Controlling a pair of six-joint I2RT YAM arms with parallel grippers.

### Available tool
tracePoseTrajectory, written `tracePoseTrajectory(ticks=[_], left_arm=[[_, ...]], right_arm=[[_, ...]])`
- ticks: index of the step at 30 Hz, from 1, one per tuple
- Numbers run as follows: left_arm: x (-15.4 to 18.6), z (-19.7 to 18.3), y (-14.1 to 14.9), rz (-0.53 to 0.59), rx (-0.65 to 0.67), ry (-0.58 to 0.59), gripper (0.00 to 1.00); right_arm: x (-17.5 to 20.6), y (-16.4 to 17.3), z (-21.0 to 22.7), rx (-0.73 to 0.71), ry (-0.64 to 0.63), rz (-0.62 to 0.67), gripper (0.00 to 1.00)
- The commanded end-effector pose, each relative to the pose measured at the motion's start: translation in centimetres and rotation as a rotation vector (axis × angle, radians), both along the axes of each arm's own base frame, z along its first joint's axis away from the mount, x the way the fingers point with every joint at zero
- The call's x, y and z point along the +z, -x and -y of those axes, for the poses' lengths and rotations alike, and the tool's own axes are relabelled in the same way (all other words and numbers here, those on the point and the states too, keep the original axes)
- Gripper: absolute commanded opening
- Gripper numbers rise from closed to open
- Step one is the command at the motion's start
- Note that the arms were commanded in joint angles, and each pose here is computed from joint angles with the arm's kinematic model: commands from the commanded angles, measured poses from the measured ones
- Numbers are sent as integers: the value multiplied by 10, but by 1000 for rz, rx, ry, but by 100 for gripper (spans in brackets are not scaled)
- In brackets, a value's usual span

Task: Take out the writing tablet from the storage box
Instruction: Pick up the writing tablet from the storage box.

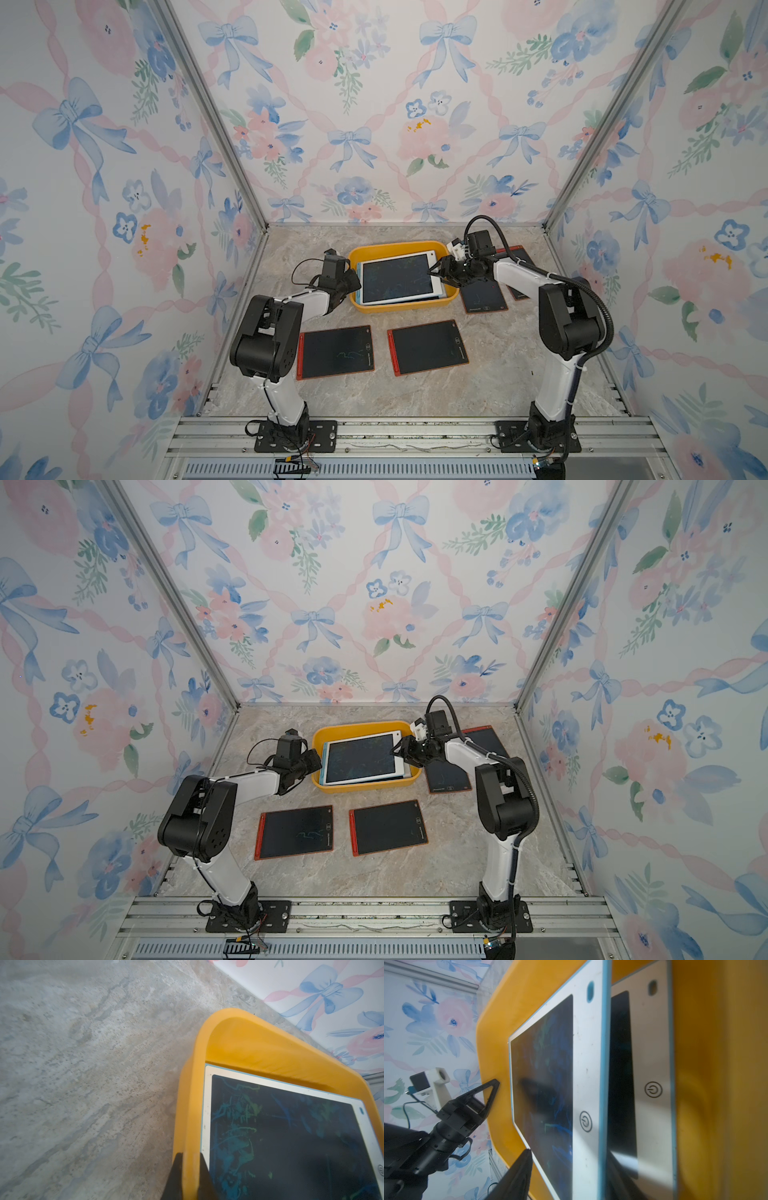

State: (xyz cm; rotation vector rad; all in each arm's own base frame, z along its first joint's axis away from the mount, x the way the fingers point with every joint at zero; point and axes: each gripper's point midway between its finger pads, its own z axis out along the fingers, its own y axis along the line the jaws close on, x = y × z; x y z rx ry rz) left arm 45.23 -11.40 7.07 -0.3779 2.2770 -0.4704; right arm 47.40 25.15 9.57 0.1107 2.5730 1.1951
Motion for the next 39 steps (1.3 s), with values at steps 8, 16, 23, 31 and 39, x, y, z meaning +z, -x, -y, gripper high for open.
tracePoseTrajectory(ticks=[8,16,23,31,39], left_arm=[[42,27,-24,130,-57,118,0],[41,26,-25,127,-56,119,0],[39,26,-26,123,-55,116,0],[37,25,-26,117,-53,110,0],[37,23,-25,116,-52,107,0]], right_arm=[[45,2,-23,42,-220,58,55],[19,7,-30,56,-123,14,54],[7,11,-36,72,-67,-6,47],[6,13,-30,82,-1,16,34],[19,12,-24,80,-5,45,21]])
